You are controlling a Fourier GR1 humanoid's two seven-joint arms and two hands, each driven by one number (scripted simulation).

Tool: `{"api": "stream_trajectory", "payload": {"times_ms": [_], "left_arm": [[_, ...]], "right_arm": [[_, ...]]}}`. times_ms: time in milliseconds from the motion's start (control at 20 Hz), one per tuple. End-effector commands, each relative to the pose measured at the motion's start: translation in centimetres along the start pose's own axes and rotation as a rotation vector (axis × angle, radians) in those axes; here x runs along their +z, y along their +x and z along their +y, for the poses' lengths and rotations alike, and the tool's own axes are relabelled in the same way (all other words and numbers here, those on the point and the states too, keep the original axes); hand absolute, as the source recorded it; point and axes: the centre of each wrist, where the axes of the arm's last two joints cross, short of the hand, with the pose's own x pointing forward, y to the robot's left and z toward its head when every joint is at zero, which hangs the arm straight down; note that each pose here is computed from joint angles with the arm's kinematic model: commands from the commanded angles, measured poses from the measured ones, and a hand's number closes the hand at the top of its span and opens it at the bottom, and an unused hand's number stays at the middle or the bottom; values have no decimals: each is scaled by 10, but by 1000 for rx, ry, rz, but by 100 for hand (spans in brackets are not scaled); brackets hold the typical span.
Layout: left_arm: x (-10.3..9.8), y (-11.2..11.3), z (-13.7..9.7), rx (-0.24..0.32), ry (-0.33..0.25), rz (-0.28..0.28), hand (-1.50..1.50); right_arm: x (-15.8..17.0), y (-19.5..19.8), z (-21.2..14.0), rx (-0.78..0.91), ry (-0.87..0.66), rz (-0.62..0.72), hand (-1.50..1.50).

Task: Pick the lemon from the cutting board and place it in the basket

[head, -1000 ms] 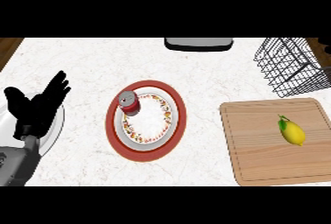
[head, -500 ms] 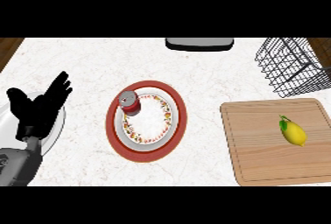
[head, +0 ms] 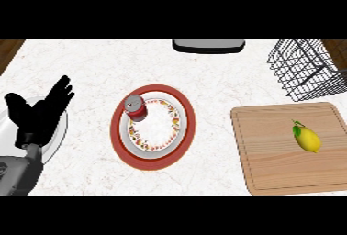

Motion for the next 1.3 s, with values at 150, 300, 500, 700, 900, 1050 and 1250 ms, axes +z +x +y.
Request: {"api": "stream_trajectory", "payload": {"times_ms": [150, 300, 500, 700, 900, 1050, 1250], "left_arm": [[-5, -9, 2, 10, 33, 9, 0], [-5, -1, -4, 13, -12, -5, 0], [-9, -9, 0, 9, -6, -7, 0], [6, 0, 2, -20, 4, -21, 0], [1, 2, 1, -8, 13, 2, 0], [-5, -8, 4, 13, -5, -1, 0], [2, 3, 13, -20, 5, 3, 0]], "right_arm": [[-6, -34, 64, -124, 50, -176, -150], [-19, -54, 85, -131, 26, -163, -150], [-45, -57, 114, -230, 18, -203, -150], [-65, -62, 140, -226, 9, -187, -150], [-74, -51, 149, -147, 117, -147, -150], [-79, -76, 158, -126, 161, -114, -150], [-79, -86, 170, -92, 162, -96, -150]]}}
